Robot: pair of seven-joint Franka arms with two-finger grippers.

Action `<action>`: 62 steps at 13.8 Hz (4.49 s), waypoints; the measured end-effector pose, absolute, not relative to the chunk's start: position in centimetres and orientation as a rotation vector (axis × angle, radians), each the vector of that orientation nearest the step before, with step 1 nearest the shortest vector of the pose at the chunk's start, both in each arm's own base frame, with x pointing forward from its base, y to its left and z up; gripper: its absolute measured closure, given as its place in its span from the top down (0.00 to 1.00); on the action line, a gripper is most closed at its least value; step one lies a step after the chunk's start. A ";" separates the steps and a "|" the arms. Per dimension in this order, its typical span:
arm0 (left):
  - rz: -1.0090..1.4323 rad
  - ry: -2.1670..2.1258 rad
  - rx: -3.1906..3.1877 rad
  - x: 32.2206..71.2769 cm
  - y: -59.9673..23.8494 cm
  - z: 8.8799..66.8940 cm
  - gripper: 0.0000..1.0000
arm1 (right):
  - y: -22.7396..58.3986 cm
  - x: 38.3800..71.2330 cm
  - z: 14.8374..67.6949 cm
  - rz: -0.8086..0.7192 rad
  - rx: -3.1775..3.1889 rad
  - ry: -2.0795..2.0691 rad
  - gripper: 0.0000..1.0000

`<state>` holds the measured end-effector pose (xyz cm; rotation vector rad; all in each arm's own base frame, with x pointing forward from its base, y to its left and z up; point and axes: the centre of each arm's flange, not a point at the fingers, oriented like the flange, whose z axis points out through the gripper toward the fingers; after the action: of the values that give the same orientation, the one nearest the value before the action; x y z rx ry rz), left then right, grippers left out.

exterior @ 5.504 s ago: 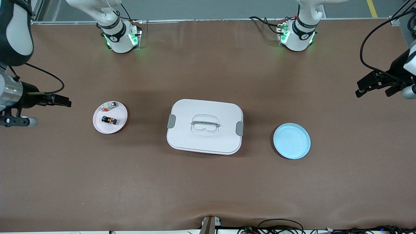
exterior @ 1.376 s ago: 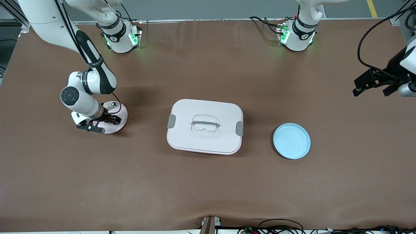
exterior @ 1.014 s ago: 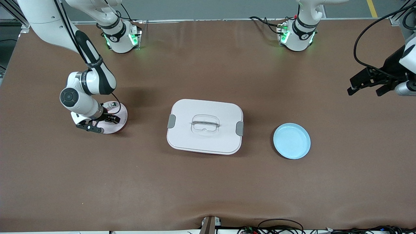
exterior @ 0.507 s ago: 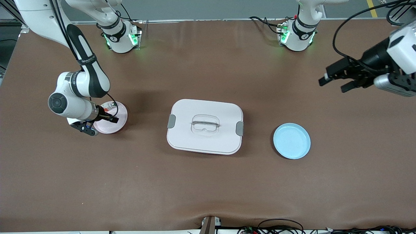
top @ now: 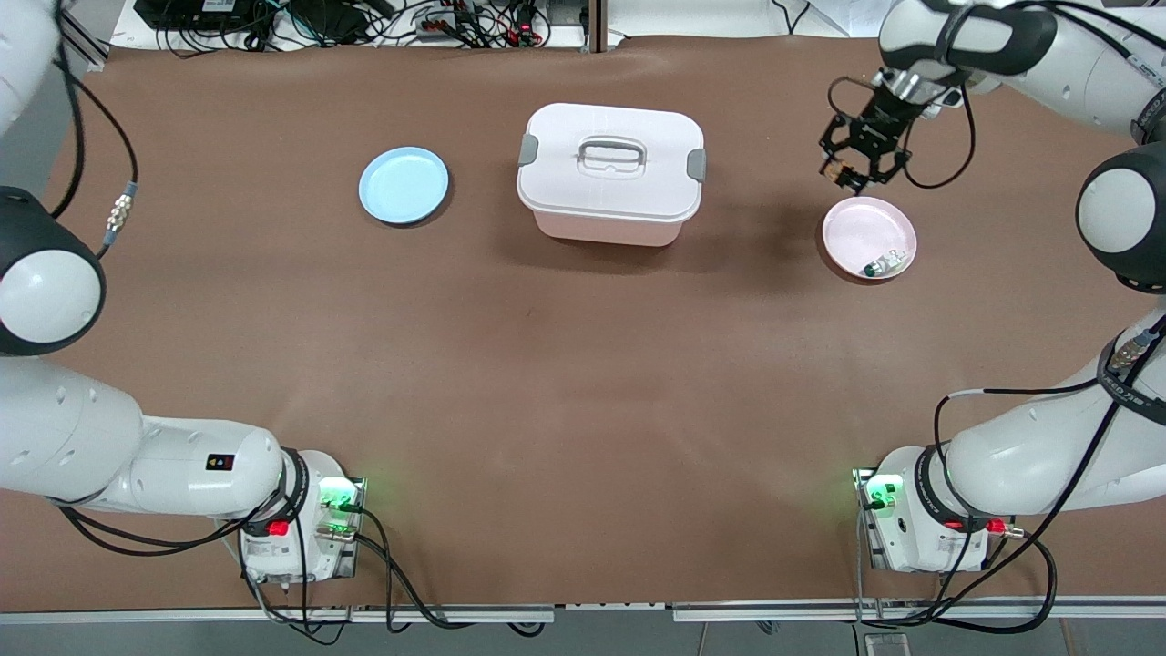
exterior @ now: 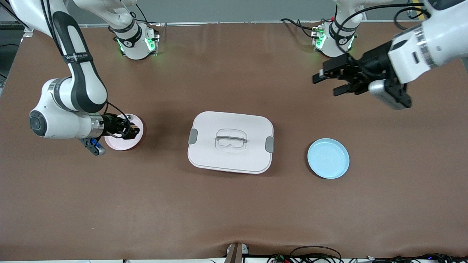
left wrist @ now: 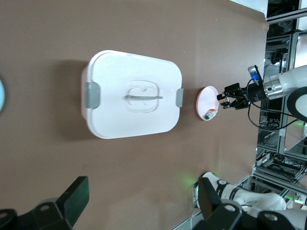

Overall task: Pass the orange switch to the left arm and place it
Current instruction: 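Lift the switch with the right gripper while the left gripper approaches, then carry the switch over the white box toward the left gripper, then close the left gripper on the switch held by the right gripper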

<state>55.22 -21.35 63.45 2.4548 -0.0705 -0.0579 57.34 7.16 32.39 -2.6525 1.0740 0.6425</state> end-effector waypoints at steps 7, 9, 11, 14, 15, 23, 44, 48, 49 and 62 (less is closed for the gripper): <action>-0.120 0.017 2.287 55.6 -30.4 58.9 1.00 | 21.3 58.1 39.7 0.731 -2.391 1.422 0.73; -0.117 0.056 2.239 55.9 -32.4 57.2 1.00 | 23.3 58.3 41.0 0.765 -2.302 1.483 0.73; -0.093 0.110 2.197 55.9 -34.2 55.7 1.00 | 24.7 58.7 42.5 0.776 -2.241 1.548 0.73; -0.067 0.165 2.184 55.4 -37.0 53.3 1.00 | 28.3 58.9 44.7 0.782 -2.175 1.650 0.73; -0.079 0.187 2.185 55.2 -37.9 52.4 1.00 | 29.4 59.1 45.4 0.785 -2.152 1.685 0.73; -0.098 0.246 2.202 53.4 -42.0 48.2 1.00 | 37.0 59.7 47.1 0.876 -1.963 1.899 0.73; -0.102 0.300 2.210 54.7 -41.3 45.6 1.00 | 42.6 58.1 50.7 0.830 -1.881 1.894 0.73; -0.102 0.302 2.210 54.8 -41.2 45.5 1.00 | 42.6 58.2 50.5 0.831 -1.881 1.895 0.73; -0.102 0.302 2.211 54.8 -41.1 45.4 1.00 | 42.6 58.2 50.4 0.831 -1.882 1.898 0.73; -0.087 0.277 2.225 55.3 -39.7 45.5 0.57 | 43.7 58.8 47.7 0.827 -1.876 1.919 0.73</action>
<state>55.28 -39.71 45.54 2.2253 0.2772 -0.0875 58.82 43.65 47.71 -1.8763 1.9188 0.8267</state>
